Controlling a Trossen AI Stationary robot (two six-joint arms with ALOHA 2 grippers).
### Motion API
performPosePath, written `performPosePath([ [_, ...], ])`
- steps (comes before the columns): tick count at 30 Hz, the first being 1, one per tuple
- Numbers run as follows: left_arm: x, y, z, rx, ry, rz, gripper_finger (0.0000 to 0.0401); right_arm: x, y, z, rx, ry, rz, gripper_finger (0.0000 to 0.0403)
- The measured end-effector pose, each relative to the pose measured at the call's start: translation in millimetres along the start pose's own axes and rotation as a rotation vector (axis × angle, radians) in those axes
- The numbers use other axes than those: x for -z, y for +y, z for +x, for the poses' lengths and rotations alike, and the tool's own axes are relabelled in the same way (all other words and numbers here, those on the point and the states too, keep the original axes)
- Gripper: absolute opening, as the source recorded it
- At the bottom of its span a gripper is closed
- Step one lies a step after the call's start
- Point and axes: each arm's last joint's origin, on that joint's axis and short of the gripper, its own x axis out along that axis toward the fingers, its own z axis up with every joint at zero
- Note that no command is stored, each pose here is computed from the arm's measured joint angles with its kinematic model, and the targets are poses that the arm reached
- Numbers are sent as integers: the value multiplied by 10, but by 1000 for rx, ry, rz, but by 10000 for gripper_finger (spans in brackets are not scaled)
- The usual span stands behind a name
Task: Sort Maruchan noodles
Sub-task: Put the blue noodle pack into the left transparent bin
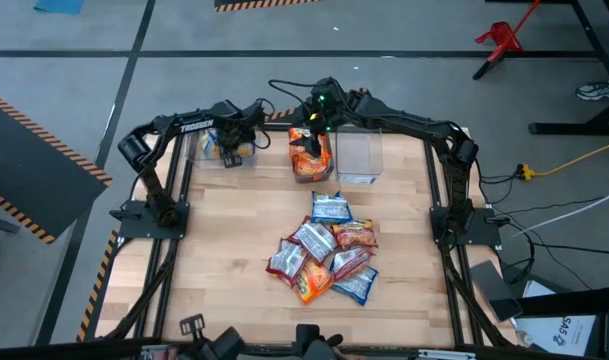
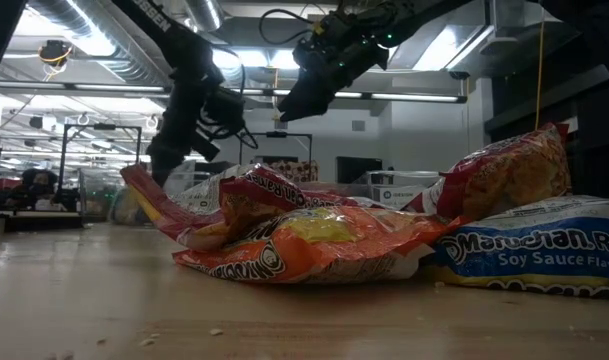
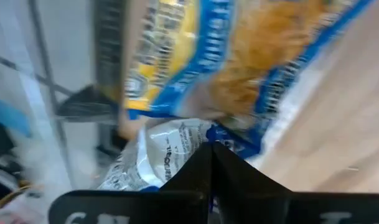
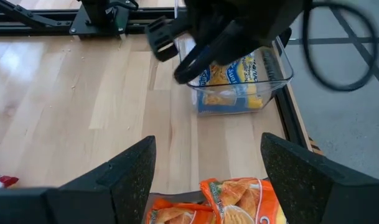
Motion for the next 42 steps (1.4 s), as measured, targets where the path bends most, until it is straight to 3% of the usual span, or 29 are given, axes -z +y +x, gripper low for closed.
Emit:
performPosePath([
  [3,-53,51,-43,-12,-55,18,14,6,2,0,-2,6,0,278],
  [9,-118,147,-133,38,-154,-55,59,7,2,0,-2,6,-4,278],
  [12,-140,235,-307,49,-184,-154,87,7,2,0,-3,7,-7,278],
  [15,-142,332,-559,133,-245,-284,108,10,4,0,-4,10,-19,278],
  [17,-100,381,-732,207,-320,-356,114,13,4,0,-4,12,-20,278],
  [21,25,462,-964,238,-497,-476,118,26,9,-1,-9,25,-17,278],
  [25,300,508,-1063,298,-564,-507,118,60,20,-4,-21,57,-30,278],
  [29,514,481,-984,308,-555,-522,118,94,33,-7,-35,90,-55,278],
  [38,769,287,-563,375,-489,-672,119,98,34,-7,-38,93,-85,278],
  [42,848,233,-511,264,-433,-639,120,98,34,-7,-38,93,-85,278],
])
